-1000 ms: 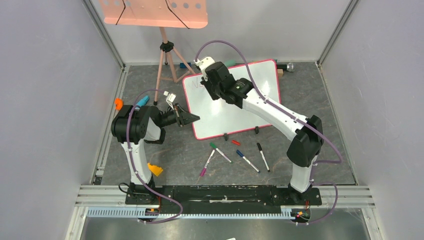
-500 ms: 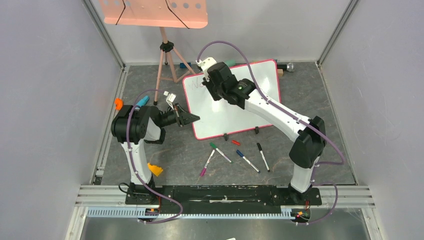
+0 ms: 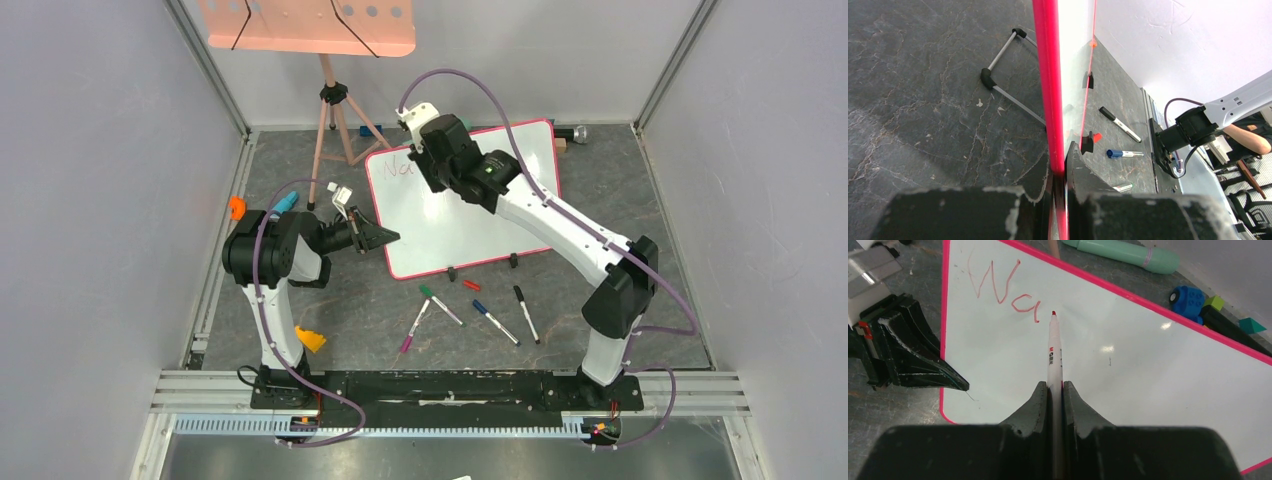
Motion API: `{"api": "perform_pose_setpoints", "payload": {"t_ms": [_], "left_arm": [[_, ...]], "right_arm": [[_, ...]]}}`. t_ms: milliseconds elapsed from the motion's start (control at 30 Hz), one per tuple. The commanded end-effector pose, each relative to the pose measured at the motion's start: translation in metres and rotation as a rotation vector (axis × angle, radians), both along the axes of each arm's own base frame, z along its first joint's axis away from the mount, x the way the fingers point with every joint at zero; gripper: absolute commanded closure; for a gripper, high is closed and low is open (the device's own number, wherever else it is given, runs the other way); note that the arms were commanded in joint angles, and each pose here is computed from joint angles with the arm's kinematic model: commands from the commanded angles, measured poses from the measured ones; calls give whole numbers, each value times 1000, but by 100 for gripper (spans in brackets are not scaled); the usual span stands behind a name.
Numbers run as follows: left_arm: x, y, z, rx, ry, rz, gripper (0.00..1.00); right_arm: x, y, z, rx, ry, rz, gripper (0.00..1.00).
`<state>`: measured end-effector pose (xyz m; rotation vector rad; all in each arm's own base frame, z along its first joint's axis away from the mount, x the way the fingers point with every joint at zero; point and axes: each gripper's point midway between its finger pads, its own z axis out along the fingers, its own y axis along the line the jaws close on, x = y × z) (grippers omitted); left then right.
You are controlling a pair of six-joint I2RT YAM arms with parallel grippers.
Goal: Write a sentence on the whiteboard
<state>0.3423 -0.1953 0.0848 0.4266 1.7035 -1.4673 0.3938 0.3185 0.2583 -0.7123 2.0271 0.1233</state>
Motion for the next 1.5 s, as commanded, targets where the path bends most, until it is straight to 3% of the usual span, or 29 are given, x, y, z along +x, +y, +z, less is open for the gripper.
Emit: {"api": "perform_pose_setpoints", "payload": {"t_ms": [0,767,1100,1467], "left_arm": [[19,11,-17,110,-230,99,89],[17,7,-18,107,-251,48,90],[17,7,-19,108,-245,52,90],[15,8,-19,113,-250,56,90]], "right_arm": [[6,-5,34,33,-49,-45,100],[7,-10,16,30,1,-60,100],[8,-10,17,178,145,-86,100],[15,6,16,216,181,-76,100]]}}
